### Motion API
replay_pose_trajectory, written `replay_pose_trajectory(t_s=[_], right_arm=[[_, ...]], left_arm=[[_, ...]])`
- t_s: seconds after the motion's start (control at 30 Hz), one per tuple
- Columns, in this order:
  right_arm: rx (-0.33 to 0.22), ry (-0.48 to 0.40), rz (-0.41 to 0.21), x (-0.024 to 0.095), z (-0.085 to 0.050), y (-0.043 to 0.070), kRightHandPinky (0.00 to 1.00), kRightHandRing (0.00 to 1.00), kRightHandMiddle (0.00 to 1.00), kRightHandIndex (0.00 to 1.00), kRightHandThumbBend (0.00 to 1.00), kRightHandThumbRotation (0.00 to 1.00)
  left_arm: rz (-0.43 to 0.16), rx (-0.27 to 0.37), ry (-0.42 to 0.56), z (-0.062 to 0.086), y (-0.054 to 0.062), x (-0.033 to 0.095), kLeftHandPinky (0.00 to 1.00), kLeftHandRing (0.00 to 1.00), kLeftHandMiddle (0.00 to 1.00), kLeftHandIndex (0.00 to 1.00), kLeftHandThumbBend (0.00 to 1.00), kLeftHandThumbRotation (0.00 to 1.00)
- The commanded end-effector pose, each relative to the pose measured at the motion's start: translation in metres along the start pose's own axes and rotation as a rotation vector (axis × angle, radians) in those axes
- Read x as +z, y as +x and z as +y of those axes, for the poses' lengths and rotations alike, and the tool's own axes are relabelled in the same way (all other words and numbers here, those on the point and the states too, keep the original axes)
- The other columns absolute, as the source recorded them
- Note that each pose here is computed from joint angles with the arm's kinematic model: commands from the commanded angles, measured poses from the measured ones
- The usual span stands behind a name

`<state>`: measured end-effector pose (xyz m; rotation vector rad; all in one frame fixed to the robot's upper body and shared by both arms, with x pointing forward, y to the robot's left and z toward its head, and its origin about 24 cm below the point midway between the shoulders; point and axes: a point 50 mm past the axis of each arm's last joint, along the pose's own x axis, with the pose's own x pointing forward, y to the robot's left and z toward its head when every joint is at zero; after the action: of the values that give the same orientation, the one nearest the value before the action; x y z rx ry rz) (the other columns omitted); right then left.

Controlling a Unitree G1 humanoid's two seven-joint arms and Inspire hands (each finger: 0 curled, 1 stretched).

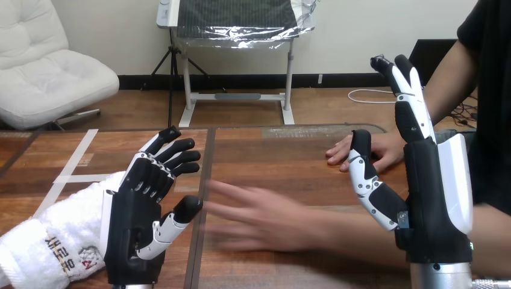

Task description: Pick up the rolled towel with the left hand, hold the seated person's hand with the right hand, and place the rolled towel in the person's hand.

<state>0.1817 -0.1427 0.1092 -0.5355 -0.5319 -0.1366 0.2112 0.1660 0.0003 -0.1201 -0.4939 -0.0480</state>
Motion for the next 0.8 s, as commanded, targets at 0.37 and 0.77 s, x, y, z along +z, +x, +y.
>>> replay_pose_trajectory(t_s=[0.37, 0.77], right_arm=[[-0.045, 0.002, -0.076, 0.0103, -0.0054, 0.0131, 1.00, 1.00, 1.00, 0.92, 0.00, 0.00], [-0.050, 0.001, -0.075, 0.0104, -0.0054, 0.0133, 1.00, 1.00, 1.00, 0.92, 0.00, 0.00]], left_arm=[[-0.067, -0.037, 0.009, -0.0034, 0.0148, 0.0072, 0.66, 0.70, 0.74, 0.78, 0.93, 0.51], [-0.062, -0.039, 0.008, -0.0026, 0.0155, 0.0073, 0.65, 0.70, 0.74, 0.78, 0.94, 0.51]])
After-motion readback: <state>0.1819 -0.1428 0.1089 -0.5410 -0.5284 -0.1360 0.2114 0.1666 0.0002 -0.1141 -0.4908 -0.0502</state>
